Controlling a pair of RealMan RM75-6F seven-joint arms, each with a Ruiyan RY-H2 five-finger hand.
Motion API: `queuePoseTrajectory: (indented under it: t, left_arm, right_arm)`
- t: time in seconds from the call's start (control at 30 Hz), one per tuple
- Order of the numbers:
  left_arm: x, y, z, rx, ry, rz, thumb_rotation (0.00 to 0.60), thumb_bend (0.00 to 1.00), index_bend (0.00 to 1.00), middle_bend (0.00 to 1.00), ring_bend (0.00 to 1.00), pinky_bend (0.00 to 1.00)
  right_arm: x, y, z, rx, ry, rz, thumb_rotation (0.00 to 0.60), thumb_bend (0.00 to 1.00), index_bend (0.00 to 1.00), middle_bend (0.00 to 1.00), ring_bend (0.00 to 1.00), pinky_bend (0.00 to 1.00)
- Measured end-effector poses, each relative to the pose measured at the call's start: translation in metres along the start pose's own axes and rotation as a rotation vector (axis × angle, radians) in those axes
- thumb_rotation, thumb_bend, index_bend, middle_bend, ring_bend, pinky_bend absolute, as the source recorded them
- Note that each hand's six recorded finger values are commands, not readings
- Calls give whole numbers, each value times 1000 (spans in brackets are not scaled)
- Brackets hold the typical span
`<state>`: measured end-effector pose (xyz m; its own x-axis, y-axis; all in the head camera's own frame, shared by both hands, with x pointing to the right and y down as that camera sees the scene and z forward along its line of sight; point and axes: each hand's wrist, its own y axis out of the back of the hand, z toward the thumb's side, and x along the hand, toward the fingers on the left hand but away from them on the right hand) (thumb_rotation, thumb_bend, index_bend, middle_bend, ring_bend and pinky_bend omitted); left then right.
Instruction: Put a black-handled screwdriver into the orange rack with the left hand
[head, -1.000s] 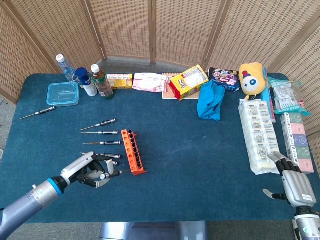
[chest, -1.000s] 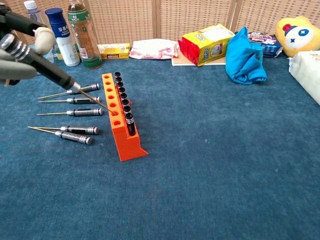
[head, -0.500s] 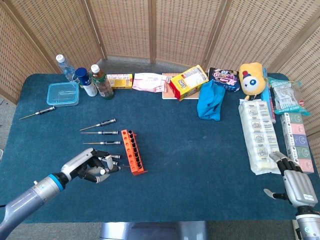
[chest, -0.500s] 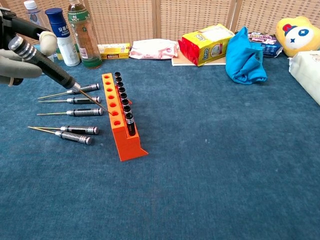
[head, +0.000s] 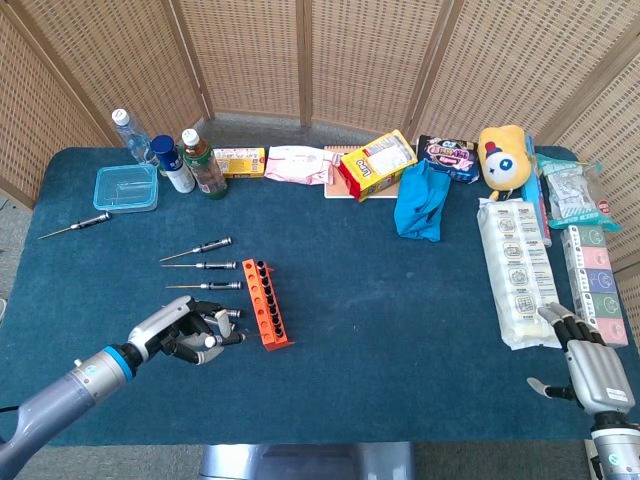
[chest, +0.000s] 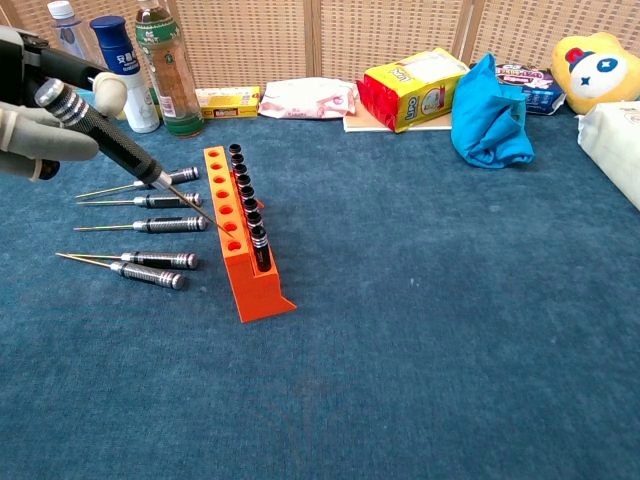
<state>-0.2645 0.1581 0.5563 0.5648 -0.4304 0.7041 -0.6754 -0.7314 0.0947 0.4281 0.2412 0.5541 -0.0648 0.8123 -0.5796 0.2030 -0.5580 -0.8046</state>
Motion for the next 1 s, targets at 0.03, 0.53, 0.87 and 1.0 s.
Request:
queuePoseTrajectory:
  t: [0.03, 0.53, 0.87, 1.0]
  left_arm:
    - [0, 0, 0, -3, 1, 1, 600, 410, 647, 1000, 1000, 1000]
    - [7, -1, -6, -15, 25, 0, 600, 410, 646, 1000, 1000, 1000]
    - [10, 0, -9, 4, 33, 6, 600, 411, 647, 1000, 1000, 1000]
    - [12, 2, -11, 24, 40, 18, 600, 410, 647, 1000, 1000, 1000]
  right_arm:
    - [0, 0, 0, -1, -1, -1, 600, 125, 128, 62, 122, 138]
    - [0, 1, -1, -5, -2, -3, 600, 125, 128, 62, 122, 138]
    - [0, 1, -1, -6, -1, 1, 600, 124, 128, 62, 122, 138]
    - [0, 1, -1, -5, -2, 2, 600, 125, 128, 62, 122, 138]
